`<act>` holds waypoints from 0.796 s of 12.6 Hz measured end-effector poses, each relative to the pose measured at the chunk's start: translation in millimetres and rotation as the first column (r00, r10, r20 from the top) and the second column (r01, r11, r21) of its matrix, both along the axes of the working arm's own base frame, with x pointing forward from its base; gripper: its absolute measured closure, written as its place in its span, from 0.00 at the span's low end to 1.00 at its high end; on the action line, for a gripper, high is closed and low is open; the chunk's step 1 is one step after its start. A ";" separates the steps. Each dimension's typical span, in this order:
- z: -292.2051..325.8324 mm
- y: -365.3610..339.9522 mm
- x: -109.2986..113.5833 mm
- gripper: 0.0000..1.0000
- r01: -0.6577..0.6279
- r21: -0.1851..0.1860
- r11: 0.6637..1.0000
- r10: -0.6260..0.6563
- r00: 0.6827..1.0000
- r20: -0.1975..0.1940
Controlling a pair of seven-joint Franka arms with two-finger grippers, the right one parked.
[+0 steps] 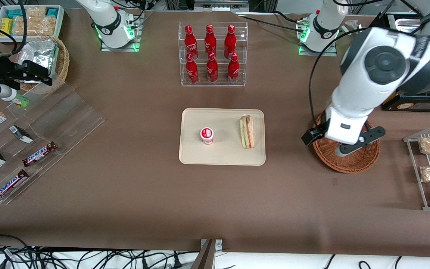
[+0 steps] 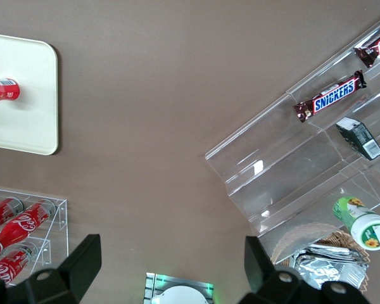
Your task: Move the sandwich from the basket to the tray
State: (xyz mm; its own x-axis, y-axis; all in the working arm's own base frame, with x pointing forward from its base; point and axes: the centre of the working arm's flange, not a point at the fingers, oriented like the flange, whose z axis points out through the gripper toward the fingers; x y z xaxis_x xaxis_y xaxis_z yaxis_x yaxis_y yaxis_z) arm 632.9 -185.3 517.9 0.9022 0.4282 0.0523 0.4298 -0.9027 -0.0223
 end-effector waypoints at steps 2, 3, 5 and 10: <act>22.1 31.7 -4.5 0.00 0.053 -0.018 0.998 -0.053 0.998 -0.024; 32.6 49.3 -9.0 0.00 0.087 -0.023 0.996 -0.088 0.995 -0.042; 51.7 83.8 -21.0 0.00 0.161 -0.025 0.987 -0.163 0.983 -0.086; 72.9 142.8 -37.7 0.00 0.346 -0.038 0.937 -0.348 0.927 -0.140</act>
State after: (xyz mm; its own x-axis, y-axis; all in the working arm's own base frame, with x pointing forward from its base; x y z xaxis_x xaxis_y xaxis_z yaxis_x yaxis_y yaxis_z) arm 595.3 -42.5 590.8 0.9921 0.0867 -0.0912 0.0826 -0.9954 -0.0482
